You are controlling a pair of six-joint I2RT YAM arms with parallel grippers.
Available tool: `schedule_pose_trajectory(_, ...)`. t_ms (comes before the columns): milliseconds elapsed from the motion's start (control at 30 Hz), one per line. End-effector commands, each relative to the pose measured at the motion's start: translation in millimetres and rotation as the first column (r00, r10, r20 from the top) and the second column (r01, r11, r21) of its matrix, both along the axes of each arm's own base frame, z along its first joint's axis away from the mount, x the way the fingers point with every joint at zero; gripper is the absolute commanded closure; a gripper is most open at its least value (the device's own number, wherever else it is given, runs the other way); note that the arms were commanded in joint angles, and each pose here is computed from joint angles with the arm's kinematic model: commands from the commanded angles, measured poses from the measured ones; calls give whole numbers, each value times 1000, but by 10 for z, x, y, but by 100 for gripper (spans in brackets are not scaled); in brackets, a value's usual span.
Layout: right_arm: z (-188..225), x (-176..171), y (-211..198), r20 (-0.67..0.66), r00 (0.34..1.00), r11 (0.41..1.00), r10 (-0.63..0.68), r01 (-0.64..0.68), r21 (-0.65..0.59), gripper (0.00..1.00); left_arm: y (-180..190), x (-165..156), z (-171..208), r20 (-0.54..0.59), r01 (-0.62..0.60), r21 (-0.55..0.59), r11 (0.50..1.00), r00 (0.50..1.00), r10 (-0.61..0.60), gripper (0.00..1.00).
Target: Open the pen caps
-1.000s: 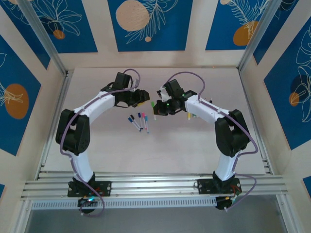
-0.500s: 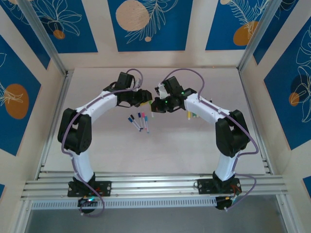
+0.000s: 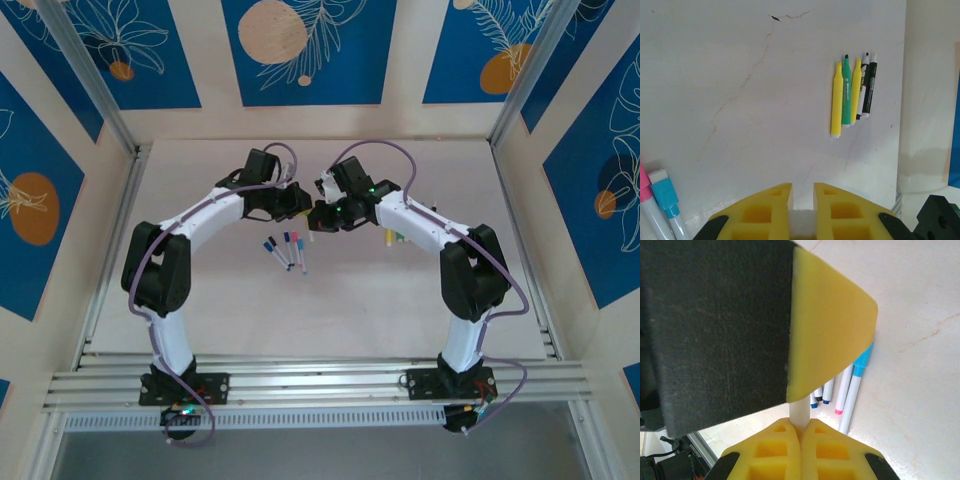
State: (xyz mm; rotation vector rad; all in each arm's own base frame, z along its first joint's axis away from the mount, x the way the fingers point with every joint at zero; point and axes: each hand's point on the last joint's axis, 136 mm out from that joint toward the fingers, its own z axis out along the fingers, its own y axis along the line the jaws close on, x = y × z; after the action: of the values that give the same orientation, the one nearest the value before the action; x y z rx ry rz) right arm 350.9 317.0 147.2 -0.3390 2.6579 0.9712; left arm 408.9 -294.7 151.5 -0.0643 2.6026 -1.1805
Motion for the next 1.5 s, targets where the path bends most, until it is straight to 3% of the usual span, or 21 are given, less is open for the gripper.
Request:
schedule_pose_trajectory(0, -2, -33, -2, -16, 1000, 1000, 6, -6, -12, 81, -70, 26, 10, 7, 4, -14, 1000, 1000, -4, 100)
schedule_pose_trajectory(67, -40, -57, 1, -23, 1000, 1000, 10, -10, -19, 68, -73, 30, 5, 5, 2, -17, 1000, 1000, -2, 100)
schedule_pose_trajectory(333, -98, -65, 57, -31, 999, 1000, 18, -19, -19, 65, -88, 37, 35, 7, 1, -29, 1000, 1000, -1, 100)
schedule_pose_trajectory(567, -109, -68, 91, -37, 999, 999, 25, -26, -32, 78, -82, 55, 50, 11, -2, -28, 1000, 1000, 2, 100)
schedule_pose_trajectory(667, -127, -89, 54, -43, 999, 999, 14, -15, -41, 100, -69, 76, 54, 14, -3, -22, 1000, 1000, 4, 100)
schedule_pose_trajectory(933, -142, -325, 17, -74, 997, 1000, 19, -20, -23, 100, 49, 236, 13, 29, -39, 54, 998, 999, 38, 100)
schedule_pose_trajectory(1267, -417, -1418, 174, -202, 974, 991, 99, -115, -65, 100, 357, 880, 36, 58, -165, 98, 981, 985, 160, 100)
schedule_pose_trajectory(1467, -426, -1439, 99, -191, 980, 993, 63, -80, -85, 100, 390, 970, 66, 68, -185, 105, 977, 982, 178, 100)
